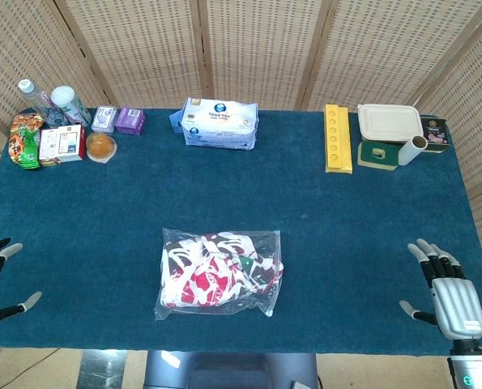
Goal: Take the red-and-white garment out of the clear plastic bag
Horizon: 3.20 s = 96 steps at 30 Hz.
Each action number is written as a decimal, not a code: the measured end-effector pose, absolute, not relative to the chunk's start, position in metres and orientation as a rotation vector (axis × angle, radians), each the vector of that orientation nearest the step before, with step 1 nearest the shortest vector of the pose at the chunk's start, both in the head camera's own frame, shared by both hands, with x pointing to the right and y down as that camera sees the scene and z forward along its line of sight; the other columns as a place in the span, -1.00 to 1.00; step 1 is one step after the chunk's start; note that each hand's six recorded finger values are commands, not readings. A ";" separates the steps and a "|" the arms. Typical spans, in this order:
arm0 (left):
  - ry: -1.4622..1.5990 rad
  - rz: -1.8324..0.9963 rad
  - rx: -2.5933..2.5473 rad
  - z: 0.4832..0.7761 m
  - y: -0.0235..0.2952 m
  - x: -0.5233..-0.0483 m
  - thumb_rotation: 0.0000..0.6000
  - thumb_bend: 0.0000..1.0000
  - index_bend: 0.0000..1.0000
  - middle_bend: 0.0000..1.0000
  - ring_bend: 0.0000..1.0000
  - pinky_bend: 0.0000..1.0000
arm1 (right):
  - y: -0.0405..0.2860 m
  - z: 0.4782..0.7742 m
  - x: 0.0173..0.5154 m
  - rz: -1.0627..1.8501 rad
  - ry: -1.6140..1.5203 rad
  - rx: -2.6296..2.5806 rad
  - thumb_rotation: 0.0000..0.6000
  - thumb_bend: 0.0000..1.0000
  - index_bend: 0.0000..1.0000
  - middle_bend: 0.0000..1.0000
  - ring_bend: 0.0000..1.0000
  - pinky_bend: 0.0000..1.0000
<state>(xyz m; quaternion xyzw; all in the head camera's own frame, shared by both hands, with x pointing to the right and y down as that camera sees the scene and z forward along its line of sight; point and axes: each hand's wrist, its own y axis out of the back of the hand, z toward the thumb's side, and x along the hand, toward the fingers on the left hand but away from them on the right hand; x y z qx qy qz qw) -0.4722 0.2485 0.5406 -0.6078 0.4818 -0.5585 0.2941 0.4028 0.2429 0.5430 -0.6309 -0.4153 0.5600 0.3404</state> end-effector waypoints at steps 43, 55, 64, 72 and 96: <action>0.740 -1.284 -1.976 0.584 0.193 -0.321 1.00 -0.91 -1.00 -0.87 -1.00 -0.86 | 0.255 0.543 0.397 1.437 -1.040 -1.678 1.00 -0.62 -0.76 -0.82 -0.77 -0.77; 0.572 -1.305 -2.025 0.621 0.204 -0.245 1.00 -0.94 -1.00 -1.00 -1.00 -0.86 | 0.253 0.551 0.409 1.455 -1.059 -1.705 1.00 -0.62 -0.76 -0.82 -0.77 -0.77; 0.491 -1.318 -1.985 0.647 0.193 -0.218 1.00 -0.94 -1.00 -1.00 -1.00 -0.86 | 0.253 0.552 0.416 1.464 -1.073 -1.706 1.00 -0.62 -0.76 -0.83 -0.77 -0.77; 0.448 -1.309 -1.857 0.672 0.137 -0.209 1.00 -0.94 -1.00 -1.00 -1.00 -0.86 | 0.257 0.549 0.422 1.499 -1.097 -1.677 1.00 -0.62 -0.76 -0.82 -0.77 -0.77; 0.425 -1.084 -2.024 0.618 0.062 -0.198 1.00 -0.92 -1.00 -1.00 -1.00 -0.86 | 0.252 0.539 0.413 1.468 -1.107 -1.656 1.00 -0.62 -0.75 -0.82 -0.77 -0.77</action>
